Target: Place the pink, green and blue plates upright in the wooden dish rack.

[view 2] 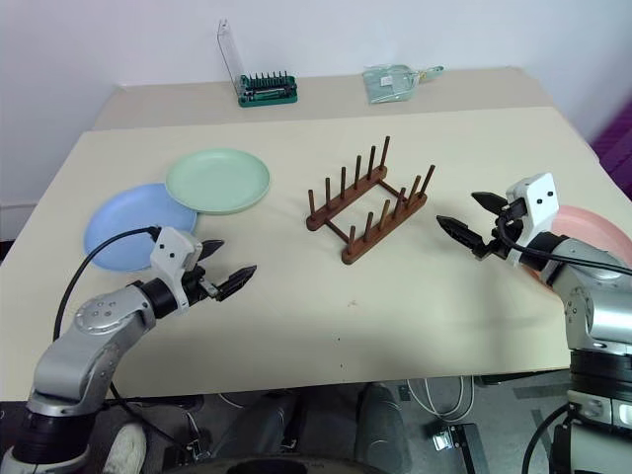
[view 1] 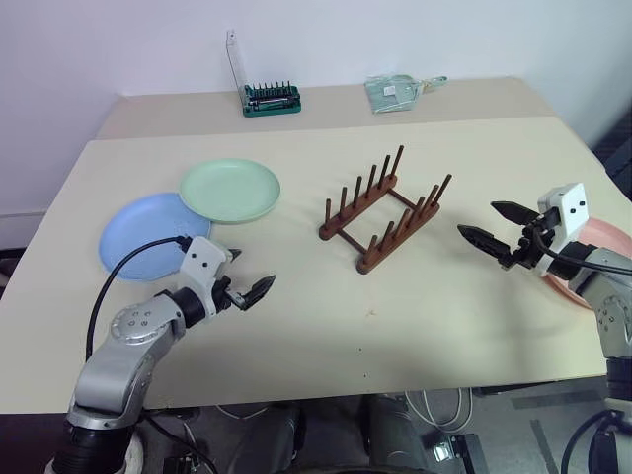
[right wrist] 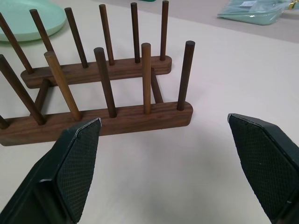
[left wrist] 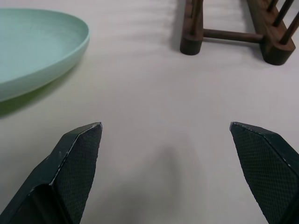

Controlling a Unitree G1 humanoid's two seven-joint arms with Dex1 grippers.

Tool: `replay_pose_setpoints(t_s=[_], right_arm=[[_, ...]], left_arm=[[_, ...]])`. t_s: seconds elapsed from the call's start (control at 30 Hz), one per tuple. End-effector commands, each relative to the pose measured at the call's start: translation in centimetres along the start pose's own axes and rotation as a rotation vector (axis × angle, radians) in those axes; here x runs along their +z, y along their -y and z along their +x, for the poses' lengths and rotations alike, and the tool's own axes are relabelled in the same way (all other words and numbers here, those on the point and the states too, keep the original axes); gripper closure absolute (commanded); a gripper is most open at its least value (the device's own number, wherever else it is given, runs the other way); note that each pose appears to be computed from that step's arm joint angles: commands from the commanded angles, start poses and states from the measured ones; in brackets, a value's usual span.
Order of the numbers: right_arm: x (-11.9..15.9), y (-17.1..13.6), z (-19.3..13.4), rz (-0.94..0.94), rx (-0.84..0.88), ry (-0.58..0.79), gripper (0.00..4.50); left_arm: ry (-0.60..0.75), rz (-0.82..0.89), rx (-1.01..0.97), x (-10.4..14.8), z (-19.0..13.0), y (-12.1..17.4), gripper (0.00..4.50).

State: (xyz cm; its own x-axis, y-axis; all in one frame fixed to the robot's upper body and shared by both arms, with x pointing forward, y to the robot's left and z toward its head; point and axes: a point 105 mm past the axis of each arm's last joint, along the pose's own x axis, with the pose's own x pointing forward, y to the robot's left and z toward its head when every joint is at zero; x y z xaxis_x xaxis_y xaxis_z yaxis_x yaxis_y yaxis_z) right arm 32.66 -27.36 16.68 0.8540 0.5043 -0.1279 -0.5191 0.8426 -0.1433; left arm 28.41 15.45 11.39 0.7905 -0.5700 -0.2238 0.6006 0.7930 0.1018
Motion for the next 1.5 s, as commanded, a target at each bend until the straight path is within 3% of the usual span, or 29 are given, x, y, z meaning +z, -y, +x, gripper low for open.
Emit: replay_pose_setpoints(t_s=[0.03,0.27,0.5,0.7,0.97,1.2,1.4,1.5], right_arm=[[1.6,0.1,-0.2,-0.059,-0.007,0.038,0.07],[1.8,-0.5,-0.6,-0.082,-0.002,0.032,0.07],[2.1,-3.4,-0.5,-0.092,0.053,0.039,0.07],[1.4,-6.4,-0.2,-0.047,0.105,0.038,0.07],[1.2,-6.5,-0.2,-0.022,0.104,0.028,0.07],[0.3,-8.7,0.5,-0.019,0.167,0.010,0.07],[0.1,-9.7,0.5,-0.026,0.175,0.003,0.07],[-0.1,-9.7,0.3,-0.036,0.166,-0.008,0.00]], left_arm=[[0.041,0.019,-0.004,1.1,-0.1,0.3,0.00],[0.052,0.006,-0.059,1.1,1.2,1.8,0.00],[0.063,-0.004,-0.190,1.4,3.3,5.2,0.00],[0.062,-0.004,-0.208,1.4,4.1,5.4,0.00],[0.043,0.020,-0.283,1.3,4.5,6.7,0.00],[0.030,0.063,-0.378,1.5,9.0,10.5,0.00],[-0.024,0.074,-0.267,0.8,13.5,11.6,0.00],[0.004,0.023,-0.243,1.3,14.5,12.0,0.85]])
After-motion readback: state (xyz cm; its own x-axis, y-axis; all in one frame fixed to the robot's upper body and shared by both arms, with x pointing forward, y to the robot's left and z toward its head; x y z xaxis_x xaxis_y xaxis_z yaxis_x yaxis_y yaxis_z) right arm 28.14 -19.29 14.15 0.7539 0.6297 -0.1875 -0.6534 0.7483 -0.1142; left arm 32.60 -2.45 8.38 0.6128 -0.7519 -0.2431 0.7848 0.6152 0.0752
